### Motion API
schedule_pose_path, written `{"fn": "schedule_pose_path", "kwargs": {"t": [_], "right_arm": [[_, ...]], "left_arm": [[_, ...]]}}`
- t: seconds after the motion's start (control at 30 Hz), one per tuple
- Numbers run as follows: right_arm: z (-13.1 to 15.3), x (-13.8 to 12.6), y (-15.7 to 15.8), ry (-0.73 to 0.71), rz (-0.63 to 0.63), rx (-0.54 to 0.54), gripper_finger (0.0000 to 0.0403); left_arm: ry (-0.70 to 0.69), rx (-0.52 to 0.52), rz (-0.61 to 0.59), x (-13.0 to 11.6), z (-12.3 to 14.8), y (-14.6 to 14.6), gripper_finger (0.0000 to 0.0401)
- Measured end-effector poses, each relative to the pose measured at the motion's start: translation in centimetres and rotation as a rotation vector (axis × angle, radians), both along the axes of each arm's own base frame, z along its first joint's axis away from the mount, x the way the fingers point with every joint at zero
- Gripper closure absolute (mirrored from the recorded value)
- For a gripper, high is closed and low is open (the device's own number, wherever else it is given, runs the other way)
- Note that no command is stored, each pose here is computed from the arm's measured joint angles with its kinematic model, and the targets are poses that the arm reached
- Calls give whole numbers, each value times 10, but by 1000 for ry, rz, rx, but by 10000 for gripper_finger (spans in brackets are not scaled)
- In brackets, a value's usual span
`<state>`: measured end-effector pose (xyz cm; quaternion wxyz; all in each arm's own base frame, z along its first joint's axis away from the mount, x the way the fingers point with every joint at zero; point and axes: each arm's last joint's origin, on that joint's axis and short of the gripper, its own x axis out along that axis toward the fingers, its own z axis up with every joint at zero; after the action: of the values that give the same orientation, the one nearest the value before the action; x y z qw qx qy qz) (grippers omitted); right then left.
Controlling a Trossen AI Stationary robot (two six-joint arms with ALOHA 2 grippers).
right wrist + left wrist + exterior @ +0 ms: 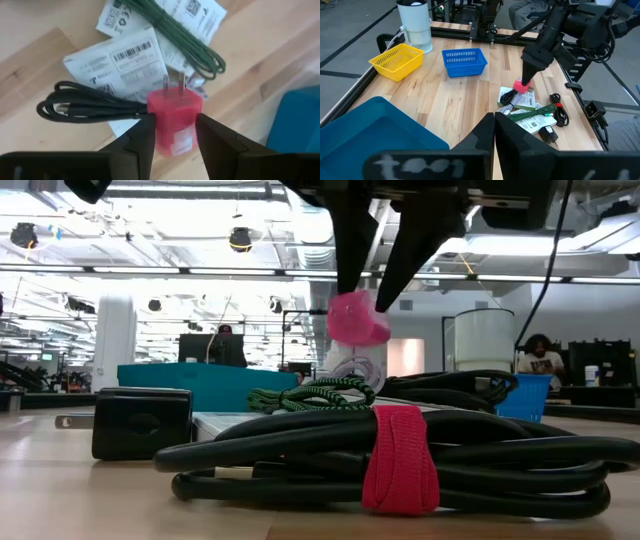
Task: Pick and place items into bin
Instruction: Put the pink charger adapter into the blue bin
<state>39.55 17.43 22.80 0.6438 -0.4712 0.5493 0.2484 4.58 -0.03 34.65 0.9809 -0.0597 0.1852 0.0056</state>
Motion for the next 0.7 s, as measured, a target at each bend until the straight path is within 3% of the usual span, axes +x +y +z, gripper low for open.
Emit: {"fn": "schedule_pose_path", "kwargs": {"t": [0.4, 0.7], "right_arm": [[4, -3, -4, 20, -12, -10, 325], [4, 0, -6, -7, -14, -30, 327]], "left_arm": [[0, 0, 0, 0, 0, 0, 401], [0, 0, 0, 0, 0, 0, 401]]}}
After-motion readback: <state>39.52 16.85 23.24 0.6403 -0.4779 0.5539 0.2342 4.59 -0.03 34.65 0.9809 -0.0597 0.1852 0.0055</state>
